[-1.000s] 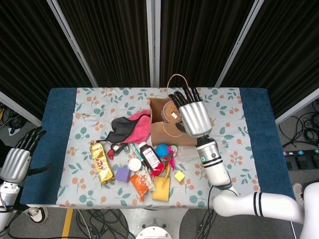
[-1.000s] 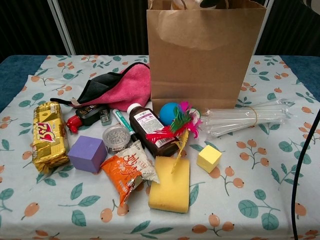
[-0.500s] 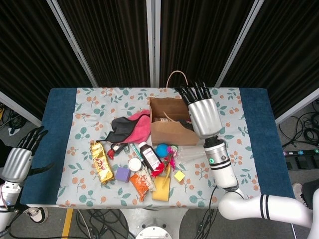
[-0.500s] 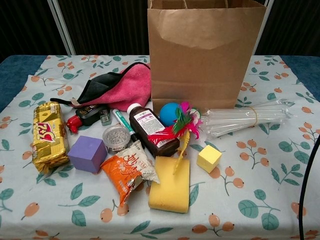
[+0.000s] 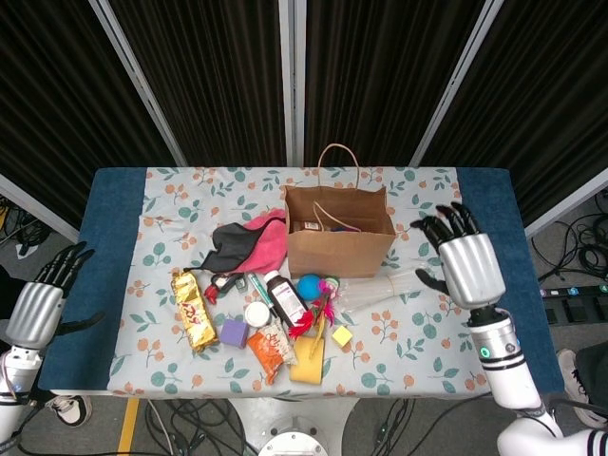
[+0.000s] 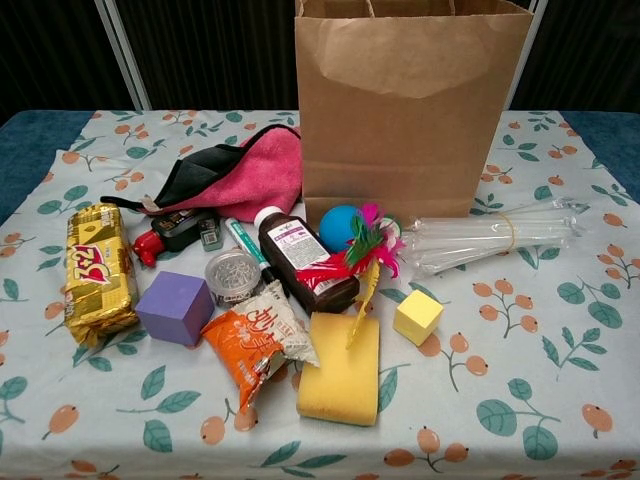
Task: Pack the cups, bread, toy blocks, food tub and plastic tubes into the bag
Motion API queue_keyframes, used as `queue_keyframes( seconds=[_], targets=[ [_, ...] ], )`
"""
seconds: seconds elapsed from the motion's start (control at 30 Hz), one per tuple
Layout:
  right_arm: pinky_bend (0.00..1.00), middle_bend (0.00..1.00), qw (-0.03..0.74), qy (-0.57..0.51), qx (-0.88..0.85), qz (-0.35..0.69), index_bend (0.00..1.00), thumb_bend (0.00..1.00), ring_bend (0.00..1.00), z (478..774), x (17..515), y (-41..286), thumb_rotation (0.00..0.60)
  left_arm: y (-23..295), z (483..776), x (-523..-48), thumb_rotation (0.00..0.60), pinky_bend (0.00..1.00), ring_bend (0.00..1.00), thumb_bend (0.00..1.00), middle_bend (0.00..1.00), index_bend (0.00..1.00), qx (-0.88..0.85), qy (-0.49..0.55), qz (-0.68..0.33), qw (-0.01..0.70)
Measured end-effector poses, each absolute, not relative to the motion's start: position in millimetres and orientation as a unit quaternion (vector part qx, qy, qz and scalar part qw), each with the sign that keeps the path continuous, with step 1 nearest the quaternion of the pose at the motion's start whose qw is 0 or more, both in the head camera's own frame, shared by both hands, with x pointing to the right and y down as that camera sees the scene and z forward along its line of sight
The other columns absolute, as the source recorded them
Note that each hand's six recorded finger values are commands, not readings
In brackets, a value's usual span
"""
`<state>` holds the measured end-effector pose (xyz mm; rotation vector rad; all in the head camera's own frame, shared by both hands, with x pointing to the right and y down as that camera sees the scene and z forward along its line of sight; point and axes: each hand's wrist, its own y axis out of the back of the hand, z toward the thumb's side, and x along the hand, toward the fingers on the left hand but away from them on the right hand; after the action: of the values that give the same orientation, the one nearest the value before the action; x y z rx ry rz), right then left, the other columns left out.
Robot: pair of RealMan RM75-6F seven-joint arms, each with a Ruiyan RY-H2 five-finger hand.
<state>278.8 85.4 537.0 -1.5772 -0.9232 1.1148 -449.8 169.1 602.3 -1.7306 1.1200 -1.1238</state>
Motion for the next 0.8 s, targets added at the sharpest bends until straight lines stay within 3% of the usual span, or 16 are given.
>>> queue_keyframes(
  seconds=[0.1,0.33,0.5,0.8],
  targets=[
    [0.15,0.35,0.461,-0.318,-0.666,0.493,0.35,0.00,0.19,568,289,111,0.600,169,601,-451,0.600,0.20,0.08,0.03,0.15,0.13,-0.677,0.445,-0.440,0.386],
    [0.13,0.34,0.452,-0.255,-0.679,0.519,0.39,0.00,0.19,622,287,132,0.600,173,598,-454,0.600,0.20,0.08,0.03,0.16,0.13,-0.674,0.448,-0.443,0.387],
    [0.03,0.24,0.443,-0.248,-0.676,0.534,0.29,0.00,0.09,652,284,138,0.600,175,598,-456,0.600,0.20,0.08,0.03,0.15,0.13,-0.673,0.446,-0.445,0.388],
    [0.01,0.23,0.434,-0.278,-0.640,0.570,0.27,0.00,0.08,688,298,144,0.600,176,600,-459,0.600,0.20,0.08,0.03,0.15,0.13,-0.673,0.440,-0.449,0.390]
  ],
)
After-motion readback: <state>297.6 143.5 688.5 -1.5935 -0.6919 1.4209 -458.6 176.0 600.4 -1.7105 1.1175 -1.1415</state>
